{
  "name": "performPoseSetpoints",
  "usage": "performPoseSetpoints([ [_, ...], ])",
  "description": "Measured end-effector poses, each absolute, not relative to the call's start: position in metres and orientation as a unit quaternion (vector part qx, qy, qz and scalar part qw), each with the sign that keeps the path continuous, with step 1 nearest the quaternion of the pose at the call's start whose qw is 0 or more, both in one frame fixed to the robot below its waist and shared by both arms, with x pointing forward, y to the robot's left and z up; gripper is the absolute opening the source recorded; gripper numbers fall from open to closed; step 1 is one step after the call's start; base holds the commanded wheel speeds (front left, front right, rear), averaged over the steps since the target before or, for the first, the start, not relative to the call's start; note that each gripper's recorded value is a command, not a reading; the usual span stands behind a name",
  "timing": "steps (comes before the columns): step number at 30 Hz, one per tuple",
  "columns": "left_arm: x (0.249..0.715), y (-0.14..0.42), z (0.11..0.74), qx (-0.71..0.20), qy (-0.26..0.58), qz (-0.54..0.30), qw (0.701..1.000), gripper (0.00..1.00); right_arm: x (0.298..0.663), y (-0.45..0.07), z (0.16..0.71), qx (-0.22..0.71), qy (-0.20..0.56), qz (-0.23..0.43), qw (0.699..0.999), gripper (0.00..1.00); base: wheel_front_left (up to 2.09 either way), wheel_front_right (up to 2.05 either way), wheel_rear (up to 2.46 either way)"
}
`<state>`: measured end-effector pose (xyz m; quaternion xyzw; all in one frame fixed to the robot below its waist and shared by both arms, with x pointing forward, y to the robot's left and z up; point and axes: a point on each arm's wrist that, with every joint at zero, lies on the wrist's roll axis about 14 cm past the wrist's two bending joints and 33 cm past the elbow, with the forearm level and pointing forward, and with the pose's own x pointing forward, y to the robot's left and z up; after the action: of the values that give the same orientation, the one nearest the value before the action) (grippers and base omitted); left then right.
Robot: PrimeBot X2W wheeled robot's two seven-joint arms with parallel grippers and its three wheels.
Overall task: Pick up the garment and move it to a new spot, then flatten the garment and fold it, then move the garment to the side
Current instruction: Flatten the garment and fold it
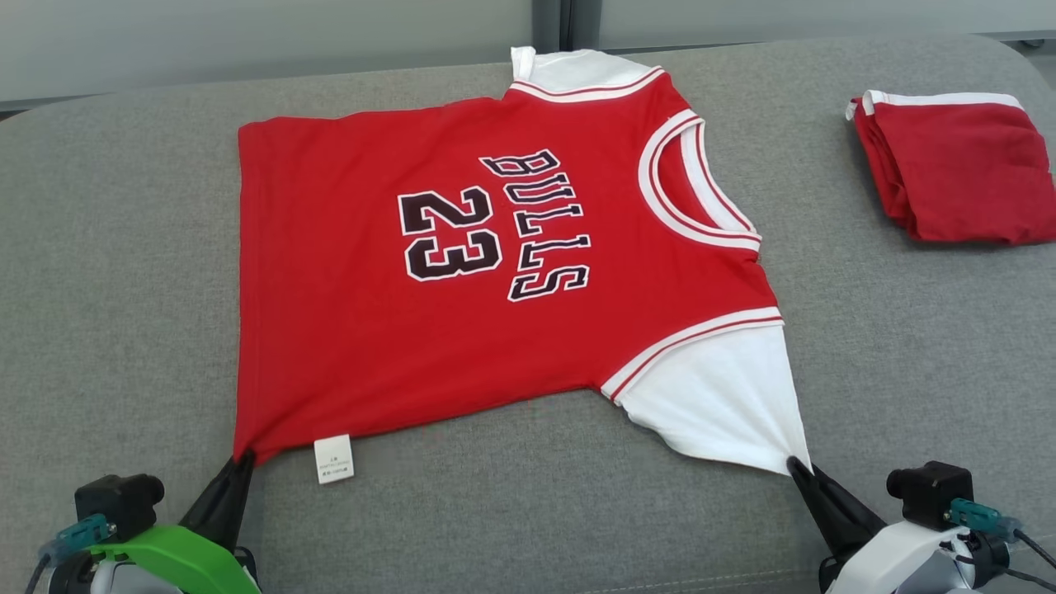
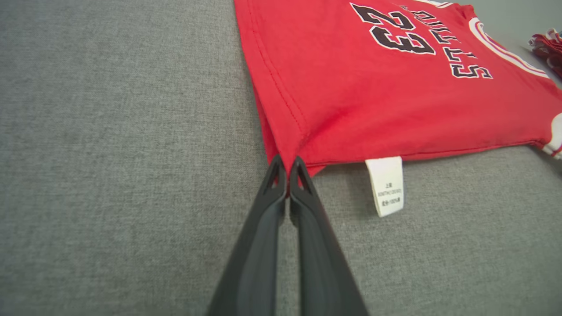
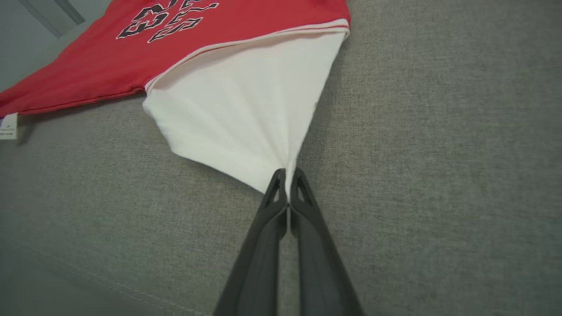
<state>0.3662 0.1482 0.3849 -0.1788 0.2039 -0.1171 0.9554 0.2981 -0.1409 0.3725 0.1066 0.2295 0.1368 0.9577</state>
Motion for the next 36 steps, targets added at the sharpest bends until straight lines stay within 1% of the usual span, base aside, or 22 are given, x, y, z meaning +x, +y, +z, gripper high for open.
performPoseSetpoints([
  [4,0.360,0.151,0.381,-0.179,0.218,-0.122,0.952,0.00,0.293,-0.148,0.376,0.120,0.229,0.125,0.958,0.00,0.00,0.00,0.00],
  [6,0.363,0.153,0.383,-0.174,0.218,-0.126,0.952,0.00,0.296,-0.152,0.384,0.156,0.219,0.106,0.957,0.00,0.00,0.00,0.00],
  [11,0.373,0.152,0.391,-0.191,0.215,-0.135,0.948,0.00,0.318,-0.163,0.410,0.207,0.174,0.086,0.959,0.00,0.00,0.00,0.00],
  [18,0.386,0.138,0.397,-0.199,0.238,-0.179,0.934,0.00,0.358,-0.170,0.443,0.227,0.133,0.100,0.960,0.00,0.00,0.00,0.00],
  [24,0.406,0.140,0.405,-0.180,0.246,-0.204,0.930,0.00,0.382,-0.175,0.448,0.222,0.135,0.113,0.959,0.00,0.00,0.00,0.00],
  [28,0.412,0.144,0.404,-0.169,0.257,-0.210,0.928,0.00,0.395,-0.173,0.449,0.217,0.141,0.127,0.958,0.00,0.00,0.00,0.00],
  [36,0.422,0.155,0.412,-0.157,0.264,-0.212,0.928,0.00,0.409,-0.171,0.445,0.210,0.161,0.144,0.953,0.00,0.00,0.00,0.00],
])
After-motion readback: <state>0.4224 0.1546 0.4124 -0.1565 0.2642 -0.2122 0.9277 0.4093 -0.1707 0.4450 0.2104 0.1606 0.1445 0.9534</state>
